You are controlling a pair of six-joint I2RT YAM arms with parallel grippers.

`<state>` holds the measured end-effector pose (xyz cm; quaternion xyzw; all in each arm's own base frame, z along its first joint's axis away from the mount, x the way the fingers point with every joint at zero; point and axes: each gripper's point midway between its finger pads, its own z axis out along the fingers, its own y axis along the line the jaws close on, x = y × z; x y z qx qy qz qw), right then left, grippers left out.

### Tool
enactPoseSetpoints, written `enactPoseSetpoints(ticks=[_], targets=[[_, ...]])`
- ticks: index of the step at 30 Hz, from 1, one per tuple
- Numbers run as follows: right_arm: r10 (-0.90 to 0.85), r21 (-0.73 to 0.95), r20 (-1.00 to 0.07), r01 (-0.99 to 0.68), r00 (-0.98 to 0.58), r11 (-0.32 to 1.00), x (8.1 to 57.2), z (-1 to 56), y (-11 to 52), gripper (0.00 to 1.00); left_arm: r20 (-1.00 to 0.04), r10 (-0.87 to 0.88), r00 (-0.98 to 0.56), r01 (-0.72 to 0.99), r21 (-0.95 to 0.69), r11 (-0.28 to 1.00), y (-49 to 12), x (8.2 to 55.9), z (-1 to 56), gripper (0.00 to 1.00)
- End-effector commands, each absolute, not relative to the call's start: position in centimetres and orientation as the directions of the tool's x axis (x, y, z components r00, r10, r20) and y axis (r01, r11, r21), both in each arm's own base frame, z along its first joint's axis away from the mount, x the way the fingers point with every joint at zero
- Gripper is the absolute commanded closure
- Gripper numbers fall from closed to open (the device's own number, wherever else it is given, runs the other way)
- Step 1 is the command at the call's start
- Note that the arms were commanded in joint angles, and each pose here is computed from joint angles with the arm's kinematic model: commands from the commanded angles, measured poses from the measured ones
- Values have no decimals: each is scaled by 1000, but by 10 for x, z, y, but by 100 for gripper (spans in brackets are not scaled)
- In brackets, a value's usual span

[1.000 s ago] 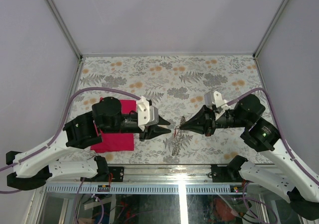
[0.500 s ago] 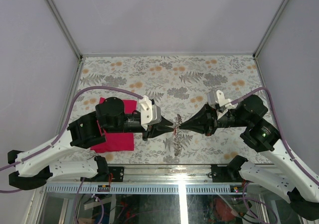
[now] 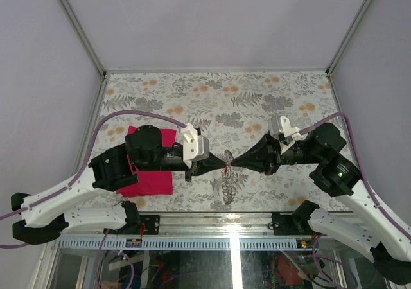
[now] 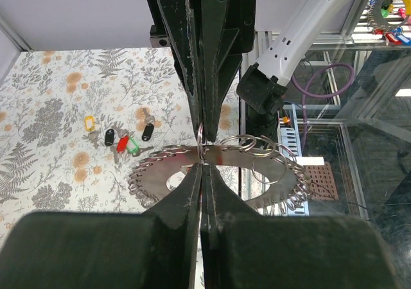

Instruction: Put the keys on the keyring

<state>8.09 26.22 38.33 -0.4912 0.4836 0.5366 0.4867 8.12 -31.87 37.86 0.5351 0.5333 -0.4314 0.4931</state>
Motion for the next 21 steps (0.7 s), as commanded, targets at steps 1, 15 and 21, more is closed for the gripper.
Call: enactPoseSetpoints(ticks=[1, 15, 21], targets=[[131, -38, -991, -997, 29, -65, 74, 409, 258, 100, -994, 78, 79, 995, 83, 48, -324, 80, 394, 100], [216, -38, -975, -998, 47, 47, 83, 426, 249, 100, -995, 82, 55, 998, 58, 32, -329, 78, 389, 100], [224, -6, -974, -995, 28, 98, 92, 426, 248, 100, -996, 79, 52, 998, 54, 24, -332, 78, 389, 100]])
